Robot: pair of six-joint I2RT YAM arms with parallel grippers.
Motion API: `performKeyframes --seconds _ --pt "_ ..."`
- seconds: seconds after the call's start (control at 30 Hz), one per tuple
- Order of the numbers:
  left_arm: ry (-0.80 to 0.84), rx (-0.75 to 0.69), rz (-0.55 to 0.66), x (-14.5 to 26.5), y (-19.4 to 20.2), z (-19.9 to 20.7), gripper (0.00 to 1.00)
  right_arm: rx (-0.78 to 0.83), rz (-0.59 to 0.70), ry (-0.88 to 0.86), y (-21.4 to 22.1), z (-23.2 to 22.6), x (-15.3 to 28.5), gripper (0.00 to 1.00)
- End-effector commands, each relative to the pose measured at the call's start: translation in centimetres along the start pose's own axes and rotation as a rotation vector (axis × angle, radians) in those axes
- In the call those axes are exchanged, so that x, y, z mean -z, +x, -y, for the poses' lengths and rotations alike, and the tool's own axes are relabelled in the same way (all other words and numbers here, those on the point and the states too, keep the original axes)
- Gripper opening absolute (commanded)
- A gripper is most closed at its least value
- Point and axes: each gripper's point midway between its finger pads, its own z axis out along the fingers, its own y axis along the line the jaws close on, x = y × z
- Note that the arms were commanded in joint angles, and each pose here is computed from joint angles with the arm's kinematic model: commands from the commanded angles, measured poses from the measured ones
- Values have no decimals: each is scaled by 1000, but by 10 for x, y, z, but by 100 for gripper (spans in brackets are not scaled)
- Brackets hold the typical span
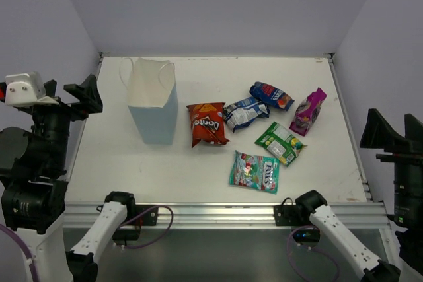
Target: Take the snacks out of the paper bag
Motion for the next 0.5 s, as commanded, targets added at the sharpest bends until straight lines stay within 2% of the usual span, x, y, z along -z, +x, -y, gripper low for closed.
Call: performKeyframes --seconds 0.0,0.23,0.47 --pt "-16 -18 15 10 -2 -6 100 35 10 4 4 10 12 99" --pt "-87 -15 39 28 -1 -22 100 34 38 -31 8 12 24 99" --pt "-61 -13 6 21 12 -17 100 28 9 -60 19 4 21 99"
